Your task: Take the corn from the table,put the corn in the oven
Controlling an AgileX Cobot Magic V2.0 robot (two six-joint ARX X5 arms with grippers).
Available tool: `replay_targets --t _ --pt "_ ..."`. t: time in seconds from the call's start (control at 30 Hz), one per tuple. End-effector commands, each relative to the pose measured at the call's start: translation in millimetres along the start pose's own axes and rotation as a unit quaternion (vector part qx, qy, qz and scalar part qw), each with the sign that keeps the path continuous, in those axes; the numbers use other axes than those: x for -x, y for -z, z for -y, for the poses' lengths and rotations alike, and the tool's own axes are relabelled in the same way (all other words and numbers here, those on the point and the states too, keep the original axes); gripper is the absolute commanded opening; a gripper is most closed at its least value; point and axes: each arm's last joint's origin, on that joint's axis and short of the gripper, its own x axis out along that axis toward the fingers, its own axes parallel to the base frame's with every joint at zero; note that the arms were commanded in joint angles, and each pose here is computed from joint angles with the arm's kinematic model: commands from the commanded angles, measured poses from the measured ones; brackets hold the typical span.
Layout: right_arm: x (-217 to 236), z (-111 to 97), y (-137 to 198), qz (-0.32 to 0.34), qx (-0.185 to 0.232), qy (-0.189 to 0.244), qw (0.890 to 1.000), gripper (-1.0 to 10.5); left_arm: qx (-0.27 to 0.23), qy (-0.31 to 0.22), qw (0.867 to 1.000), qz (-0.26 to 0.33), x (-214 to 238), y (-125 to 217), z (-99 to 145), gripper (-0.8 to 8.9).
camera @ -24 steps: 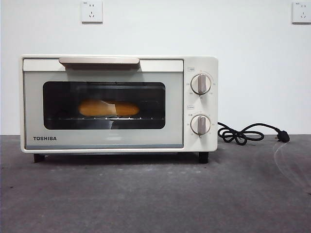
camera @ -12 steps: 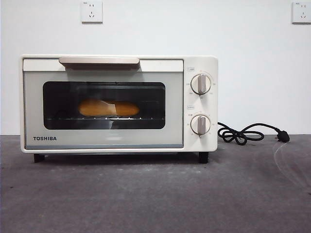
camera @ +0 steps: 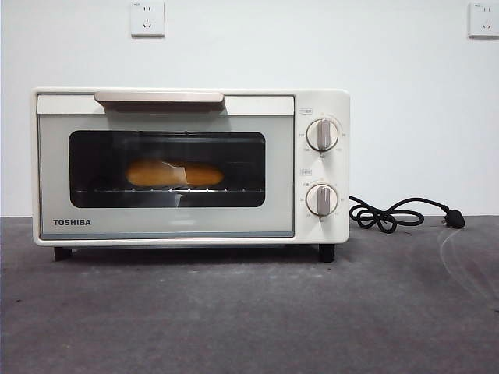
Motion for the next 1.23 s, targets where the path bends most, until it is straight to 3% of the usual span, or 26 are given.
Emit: replay_targets --t 0.03,0.2,0.33,0.5,0.6,0.77,0.97,1.23 --pt "-4 8 0 0.003 -0.011 0.02 1.0 0.0 0.002 0.002 1.0 -0.001 -1 2 0 -0.04" --pt "-15 43 13 -0.017 -0.121 0.063 0.991 0.0 0.002 0.002 1.0 -0.001 -1 2 0 -0.04" --pt "-24 73 43 -0.013 -0.22 0.083 0.972 0.0 0.002 0.002 1.0 -0.003 -1 2 0 -0.04" --pt "-25 87 101 0.02 -0.278 0.134 0.951 0.0 0.003 0.002 1.0 -0.004 -1 3 0 -0.04" --pt "-24 82 139 0.048 -0.298 0.189 0.934 0.0 0.003 0.002 1.0 -0.004 -1 3 0 -0.04" --pt "-23 57 194 0.094 -0.308 0.254 0.912 0.0 0.003 0.002 1.0 -0.004 -1 3 0 -0.04" --pt "-27 28 234 0.125 -0.305 0.277 0.902 0.0 0.003 0.002 1.0 -0.004 -1 3 0 -0.04" --pt "-33 12 258 0.152 -0.306 0.291 0.893 0.0 0.003 0.002 1.0 -0.004 -1 3 0 -0.04"
